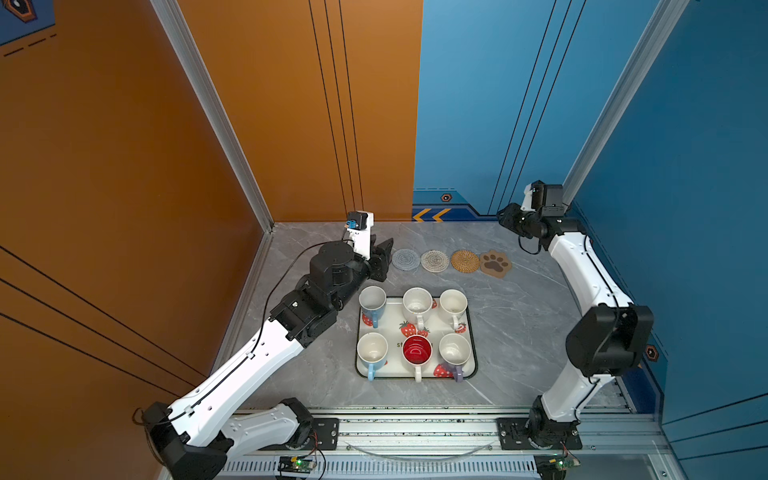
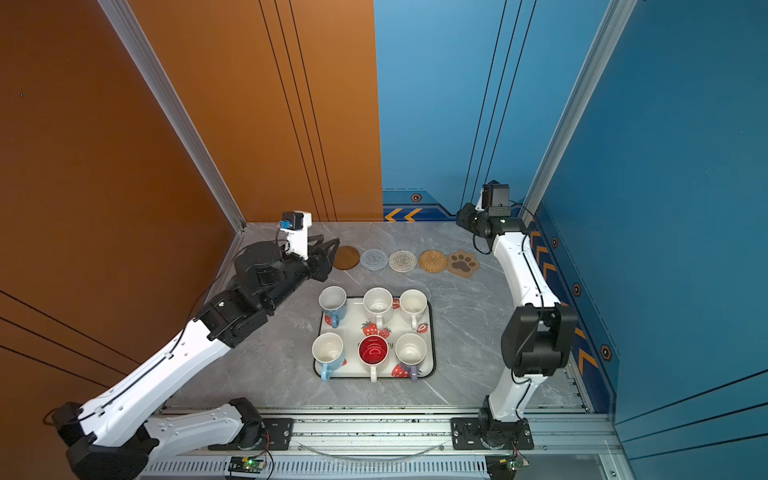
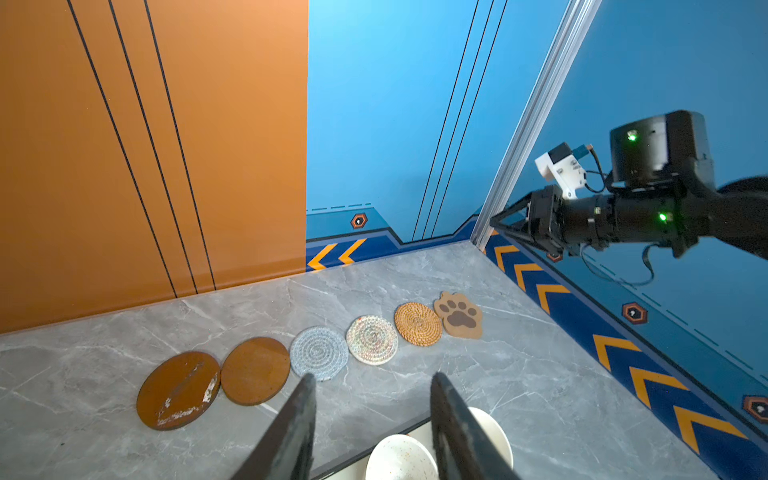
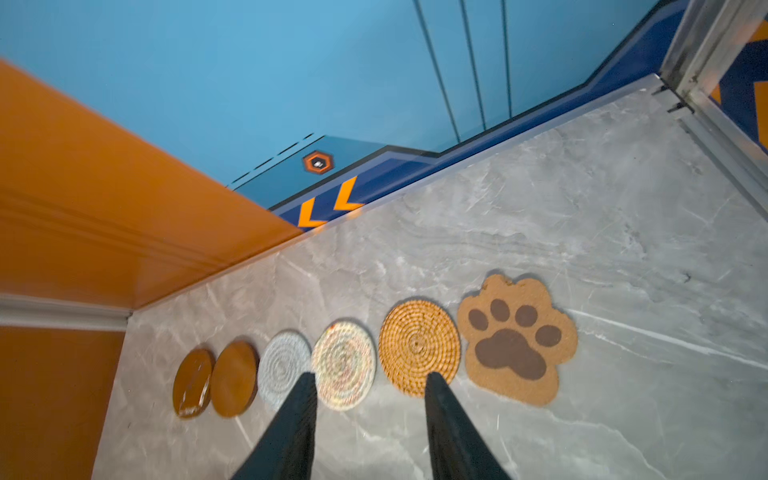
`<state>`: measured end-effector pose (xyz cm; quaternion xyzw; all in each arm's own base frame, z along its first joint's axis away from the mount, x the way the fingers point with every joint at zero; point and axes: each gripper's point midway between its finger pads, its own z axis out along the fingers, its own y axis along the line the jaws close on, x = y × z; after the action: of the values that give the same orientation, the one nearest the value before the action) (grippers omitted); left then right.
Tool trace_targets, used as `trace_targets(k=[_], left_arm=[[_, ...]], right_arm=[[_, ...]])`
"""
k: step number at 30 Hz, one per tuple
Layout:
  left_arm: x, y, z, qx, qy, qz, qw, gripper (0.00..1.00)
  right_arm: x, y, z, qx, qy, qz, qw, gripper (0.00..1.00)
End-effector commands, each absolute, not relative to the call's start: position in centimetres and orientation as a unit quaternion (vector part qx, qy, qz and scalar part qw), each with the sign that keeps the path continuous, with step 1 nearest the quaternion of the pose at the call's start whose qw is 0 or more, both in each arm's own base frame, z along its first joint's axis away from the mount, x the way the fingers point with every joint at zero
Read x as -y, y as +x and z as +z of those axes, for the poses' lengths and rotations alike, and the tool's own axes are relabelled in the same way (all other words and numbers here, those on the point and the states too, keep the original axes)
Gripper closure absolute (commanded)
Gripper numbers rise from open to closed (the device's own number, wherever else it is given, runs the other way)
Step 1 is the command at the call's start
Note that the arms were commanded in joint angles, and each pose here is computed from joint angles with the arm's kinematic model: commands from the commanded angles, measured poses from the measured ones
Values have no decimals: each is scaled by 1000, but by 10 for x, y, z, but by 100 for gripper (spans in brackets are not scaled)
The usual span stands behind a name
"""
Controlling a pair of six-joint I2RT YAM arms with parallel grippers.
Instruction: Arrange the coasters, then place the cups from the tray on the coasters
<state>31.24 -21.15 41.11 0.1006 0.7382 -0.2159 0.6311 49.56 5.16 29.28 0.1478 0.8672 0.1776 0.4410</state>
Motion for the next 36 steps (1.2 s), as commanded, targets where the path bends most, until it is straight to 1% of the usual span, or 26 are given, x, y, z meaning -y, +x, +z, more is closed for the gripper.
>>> trace_targets(k=[1,3,5,11,15,18,22,28,36], left_arm=[[206,296,435,-721,104,-233,644,54],[202,293,431,-724,97,-235,641,53],[199,289,413,-742,97,-228,623,51],[192,277,375,-760,92,-220,604,50],[190,268,333,-779,102,-198,586,48],[184,265,309,-791,111,-170,577,46],[177,264,299,-798,117,-145,573,45],[178,263,292,-791,126,-146,581,44],[173,264,293,-778,125,-139,600,41]], right_arm=[[-64,464,300,-869,117,140,461,54],[-76,441,304,-870,95,132,466,52],[-90,417,303,-873,68,126,466,49],[-119,357,303,-878,4,93,470,46],[-130,327,300,-873,-17,75,482,42],[-137,309,299,-869,-24,76,488,42],[-148,290,279,-881,-39,79,464,42],[-158,266,240,-911,-66,52,403,38],[-165,243,207,-934,-82,47,346,35]])
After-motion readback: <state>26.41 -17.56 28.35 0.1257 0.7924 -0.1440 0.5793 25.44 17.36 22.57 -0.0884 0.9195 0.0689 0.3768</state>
